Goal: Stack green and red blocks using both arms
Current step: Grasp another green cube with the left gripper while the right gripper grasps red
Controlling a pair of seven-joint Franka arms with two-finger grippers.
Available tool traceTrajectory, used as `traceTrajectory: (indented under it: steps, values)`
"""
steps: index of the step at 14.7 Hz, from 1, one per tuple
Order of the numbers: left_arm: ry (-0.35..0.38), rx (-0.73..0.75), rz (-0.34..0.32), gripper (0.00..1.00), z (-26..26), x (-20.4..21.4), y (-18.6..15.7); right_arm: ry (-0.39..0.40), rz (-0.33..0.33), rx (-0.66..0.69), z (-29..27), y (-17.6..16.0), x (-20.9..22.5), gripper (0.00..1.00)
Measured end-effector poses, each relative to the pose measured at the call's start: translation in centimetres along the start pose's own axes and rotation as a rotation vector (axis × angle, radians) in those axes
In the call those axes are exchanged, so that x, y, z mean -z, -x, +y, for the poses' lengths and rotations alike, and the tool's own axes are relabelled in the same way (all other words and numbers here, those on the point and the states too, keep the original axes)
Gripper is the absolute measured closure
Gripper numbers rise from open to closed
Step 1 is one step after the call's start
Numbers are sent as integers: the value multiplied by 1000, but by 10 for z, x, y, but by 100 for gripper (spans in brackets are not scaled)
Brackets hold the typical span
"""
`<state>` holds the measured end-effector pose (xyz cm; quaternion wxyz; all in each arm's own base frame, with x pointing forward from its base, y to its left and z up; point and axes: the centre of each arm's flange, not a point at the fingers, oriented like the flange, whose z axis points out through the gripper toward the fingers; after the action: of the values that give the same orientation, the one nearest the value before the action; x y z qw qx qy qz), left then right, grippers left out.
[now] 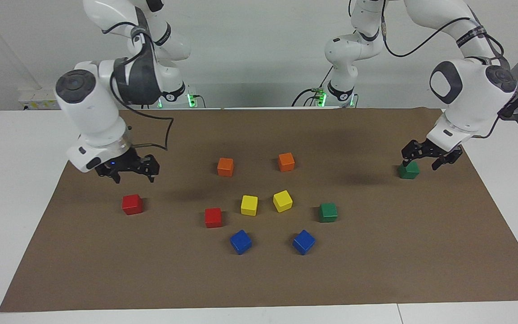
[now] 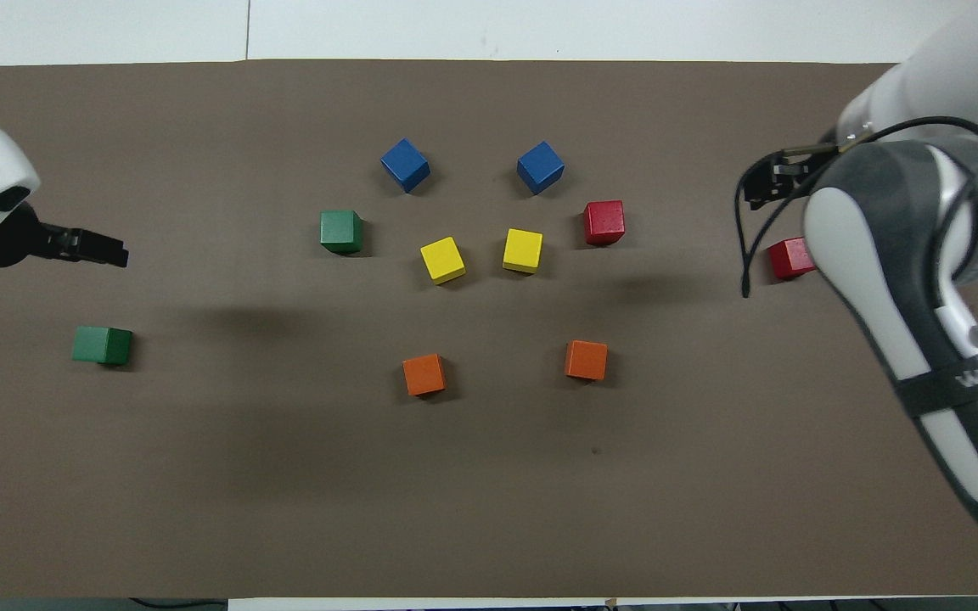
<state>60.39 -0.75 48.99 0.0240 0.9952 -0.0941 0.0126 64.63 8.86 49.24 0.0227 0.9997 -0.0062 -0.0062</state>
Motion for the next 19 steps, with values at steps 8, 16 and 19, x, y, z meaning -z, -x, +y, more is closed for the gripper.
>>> traceTrajectory:
  steps: [8, 16, 19]
  values:
    - [7, -7, 33, 0, 177, -60, -54, -40, 78, -73, -93, -21, -55, 0]
    - [-6, 4, 52, 0, 205, -163, -71, -51, 73, -13, -128, -23, -100, 0]
    - [-4, 13, 65, 0, 204, -179, -66, -50, 74, 38, -127, -24, -113, 2]
